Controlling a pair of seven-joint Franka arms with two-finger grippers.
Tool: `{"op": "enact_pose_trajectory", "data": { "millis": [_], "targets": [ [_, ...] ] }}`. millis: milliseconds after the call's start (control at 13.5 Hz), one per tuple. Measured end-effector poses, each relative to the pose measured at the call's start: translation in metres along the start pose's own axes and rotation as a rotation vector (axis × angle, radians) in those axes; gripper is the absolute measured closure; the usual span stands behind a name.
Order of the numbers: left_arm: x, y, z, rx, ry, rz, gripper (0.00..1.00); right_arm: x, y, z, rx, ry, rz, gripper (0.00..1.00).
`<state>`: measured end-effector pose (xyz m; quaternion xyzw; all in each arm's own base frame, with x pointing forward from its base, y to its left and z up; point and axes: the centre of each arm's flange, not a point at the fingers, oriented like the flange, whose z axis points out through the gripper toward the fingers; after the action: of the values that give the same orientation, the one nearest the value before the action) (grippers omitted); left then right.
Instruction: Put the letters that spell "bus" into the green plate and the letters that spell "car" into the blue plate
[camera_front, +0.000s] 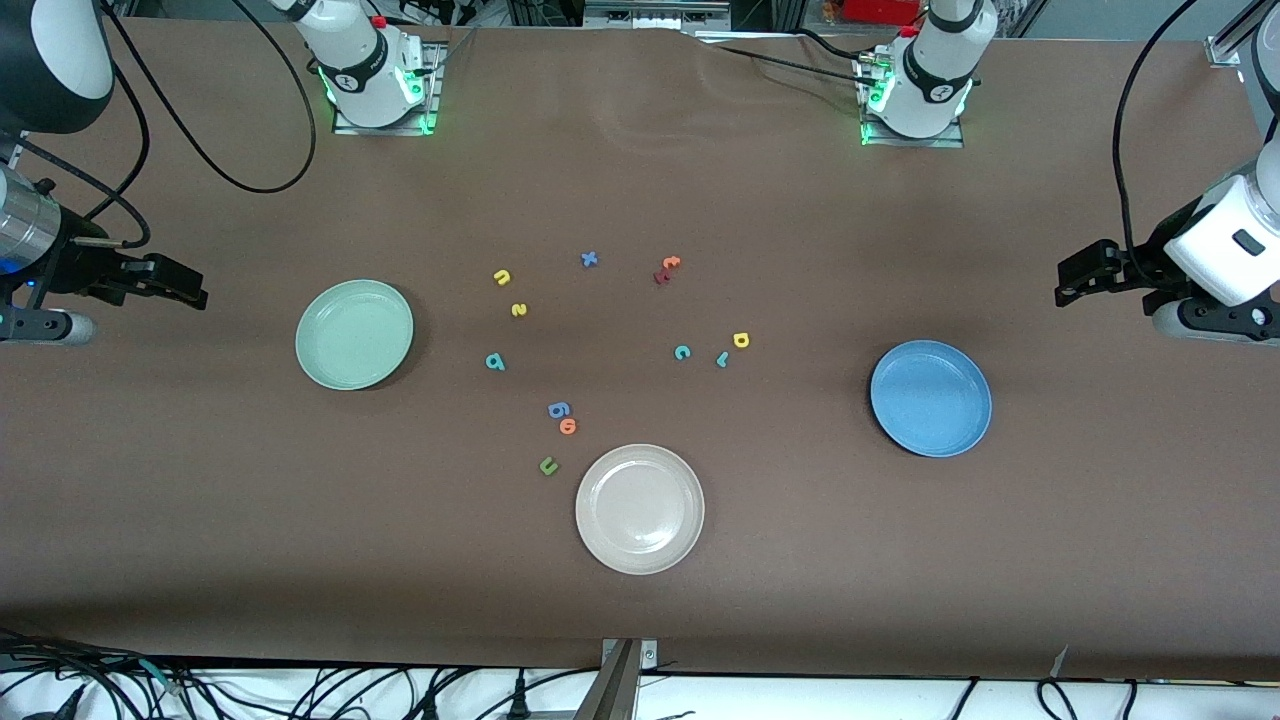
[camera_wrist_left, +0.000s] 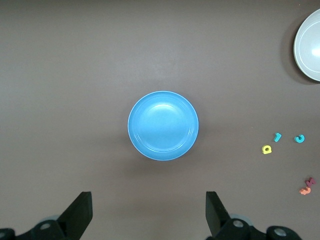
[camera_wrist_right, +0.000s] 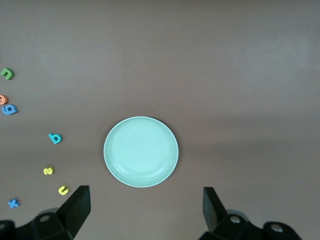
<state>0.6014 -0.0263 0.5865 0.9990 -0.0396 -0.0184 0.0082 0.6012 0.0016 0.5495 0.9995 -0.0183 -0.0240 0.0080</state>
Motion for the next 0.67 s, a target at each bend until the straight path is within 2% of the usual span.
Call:
{"op": "enact_pose_trajectory", "data": {
  "millis": [668],
  "targets": [
    [0.0000, 0.0003, 0.0000, 0.000, 0.000, 0.003, 0.00, 0.0002, 0.0004, 0.0022, 0.000, -0.008, 0.001, 0.00]
  ]
}}
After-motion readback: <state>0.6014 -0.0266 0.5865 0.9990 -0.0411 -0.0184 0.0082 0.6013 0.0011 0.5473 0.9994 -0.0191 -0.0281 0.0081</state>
